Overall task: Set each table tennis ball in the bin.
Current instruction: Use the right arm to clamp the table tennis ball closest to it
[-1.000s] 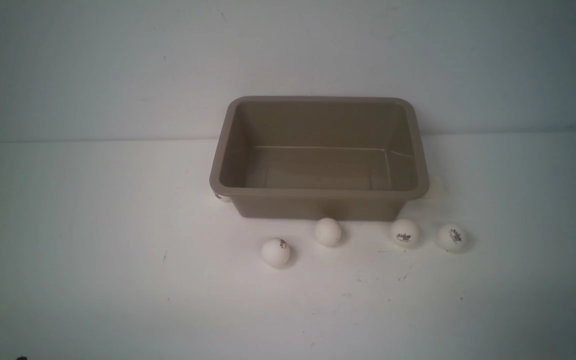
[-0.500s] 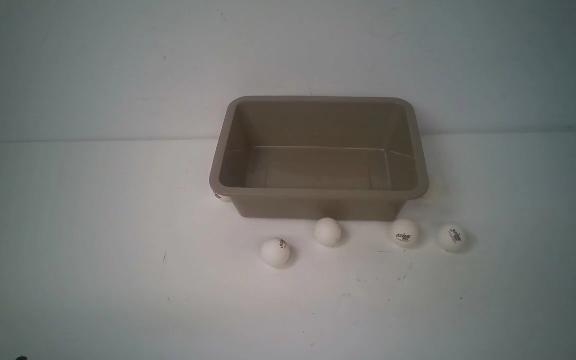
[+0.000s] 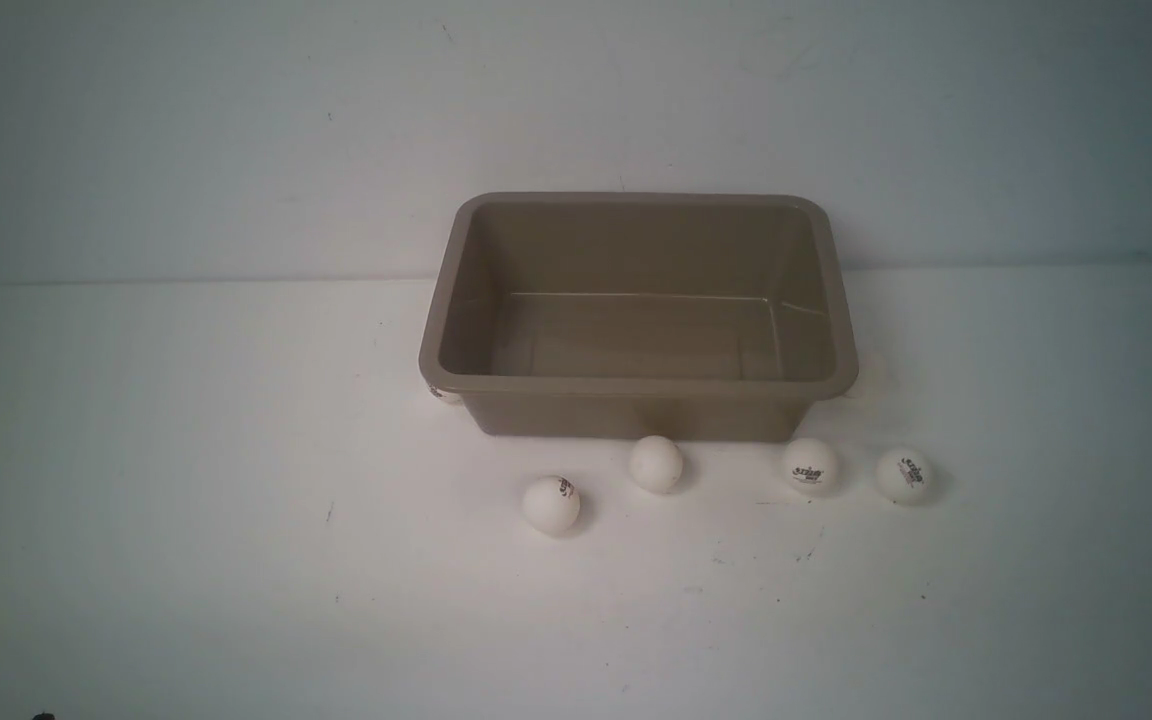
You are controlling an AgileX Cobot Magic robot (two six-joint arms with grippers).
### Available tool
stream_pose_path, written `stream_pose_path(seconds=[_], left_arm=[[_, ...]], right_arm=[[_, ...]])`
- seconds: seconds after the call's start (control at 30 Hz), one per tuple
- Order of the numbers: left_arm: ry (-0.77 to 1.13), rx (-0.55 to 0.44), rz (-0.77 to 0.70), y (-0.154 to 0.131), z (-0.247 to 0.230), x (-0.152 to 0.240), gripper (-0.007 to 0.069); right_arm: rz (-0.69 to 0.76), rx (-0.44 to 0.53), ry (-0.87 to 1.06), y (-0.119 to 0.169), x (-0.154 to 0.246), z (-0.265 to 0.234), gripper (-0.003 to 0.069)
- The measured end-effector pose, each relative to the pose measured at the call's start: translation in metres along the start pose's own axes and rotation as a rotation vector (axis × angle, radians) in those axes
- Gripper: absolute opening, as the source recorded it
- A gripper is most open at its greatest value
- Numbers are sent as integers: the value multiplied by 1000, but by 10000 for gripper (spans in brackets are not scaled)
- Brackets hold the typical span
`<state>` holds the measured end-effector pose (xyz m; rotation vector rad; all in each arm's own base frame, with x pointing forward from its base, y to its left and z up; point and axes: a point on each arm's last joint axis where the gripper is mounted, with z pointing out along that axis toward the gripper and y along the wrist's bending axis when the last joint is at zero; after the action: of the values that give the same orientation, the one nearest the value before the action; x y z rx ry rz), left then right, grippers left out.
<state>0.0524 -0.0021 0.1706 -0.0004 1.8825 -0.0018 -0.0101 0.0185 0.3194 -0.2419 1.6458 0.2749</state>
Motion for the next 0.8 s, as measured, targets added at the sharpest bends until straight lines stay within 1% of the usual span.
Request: stream_pose_path(seconds=[0.27, 0.5, 0.53, 0.7, 0.8], left_arm=[[0, 0, 0, 0, 0, 0, 405], [-3, 5, -14, 0, 0, 0, 405], [-5, 11, -28, -1, 0, 0, 405], [-18, 79, -223, -7, 0, -2, 405], [-23, 104, -291, -9, 0, -3, 405]], right_arm=[[2, -2, 0, 0, 0, 0, 582], [26, -23, -5, 2, 0, 0, 582], [31, -26, -6, 2, -1, 0, 582], [53, -47, -10, 4, -1, 0, 582], [59, -53, -11, 5, -1, 0, 582]])
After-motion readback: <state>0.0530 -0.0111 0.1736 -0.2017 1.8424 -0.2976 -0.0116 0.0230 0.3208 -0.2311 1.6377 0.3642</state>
